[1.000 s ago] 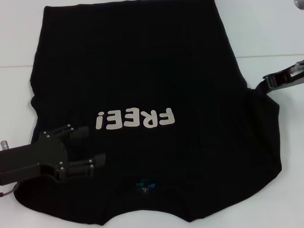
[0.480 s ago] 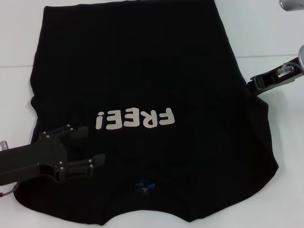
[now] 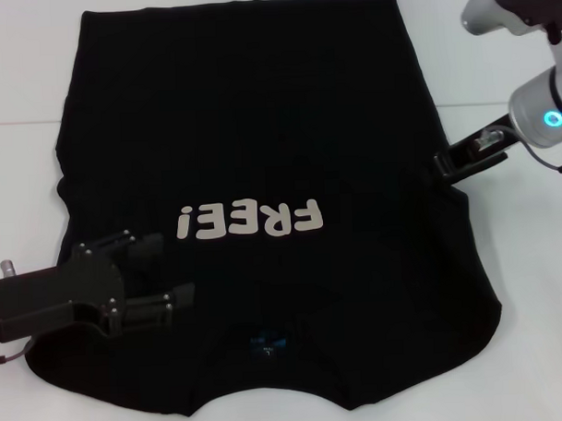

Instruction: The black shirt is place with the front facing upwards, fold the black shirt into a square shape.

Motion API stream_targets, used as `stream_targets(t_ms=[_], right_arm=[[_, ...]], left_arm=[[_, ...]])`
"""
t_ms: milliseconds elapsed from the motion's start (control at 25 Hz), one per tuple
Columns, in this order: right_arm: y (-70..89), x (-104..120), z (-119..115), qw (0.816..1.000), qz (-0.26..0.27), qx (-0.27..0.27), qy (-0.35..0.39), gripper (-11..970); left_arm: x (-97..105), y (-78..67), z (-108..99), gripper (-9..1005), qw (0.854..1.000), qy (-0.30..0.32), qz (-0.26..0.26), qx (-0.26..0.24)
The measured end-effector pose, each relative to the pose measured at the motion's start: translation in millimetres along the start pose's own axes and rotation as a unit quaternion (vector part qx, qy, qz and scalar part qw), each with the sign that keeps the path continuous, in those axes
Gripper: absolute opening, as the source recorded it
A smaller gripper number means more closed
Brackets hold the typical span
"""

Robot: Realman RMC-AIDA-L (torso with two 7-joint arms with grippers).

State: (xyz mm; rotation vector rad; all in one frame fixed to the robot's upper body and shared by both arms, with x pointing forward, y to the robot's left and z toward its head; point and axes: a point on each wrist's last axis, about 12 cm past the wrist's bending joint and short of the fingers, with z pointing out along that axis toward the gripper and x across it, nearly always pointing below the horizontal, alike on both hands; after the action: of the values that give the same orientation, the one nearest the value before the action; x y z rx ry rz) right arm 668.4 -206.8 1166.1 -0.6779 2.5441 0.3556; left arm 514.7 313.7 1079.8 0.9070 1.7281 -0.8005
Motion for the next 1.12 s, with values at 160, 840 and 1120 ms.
stream_targets(t_ms=[160,840,1120], right_arm=[[5.6,-4,1,1.000,-0.010,-0.001,-0.001,36],[42.5,-16,13,0.994,-0.104,-0.034,0.001,94],[44.9,-5,16,0.990,-0.114,-0.079,-0.019,260]], left_arm=[[0,-0.2,0,873,1.000,0.000,0.000,0.000],[2,-0.7,-1,874,1.000,0.001,-0.002,-0.002],[3,-0.9,-3,874,1.000,0.000,-0.004,-0.005]])
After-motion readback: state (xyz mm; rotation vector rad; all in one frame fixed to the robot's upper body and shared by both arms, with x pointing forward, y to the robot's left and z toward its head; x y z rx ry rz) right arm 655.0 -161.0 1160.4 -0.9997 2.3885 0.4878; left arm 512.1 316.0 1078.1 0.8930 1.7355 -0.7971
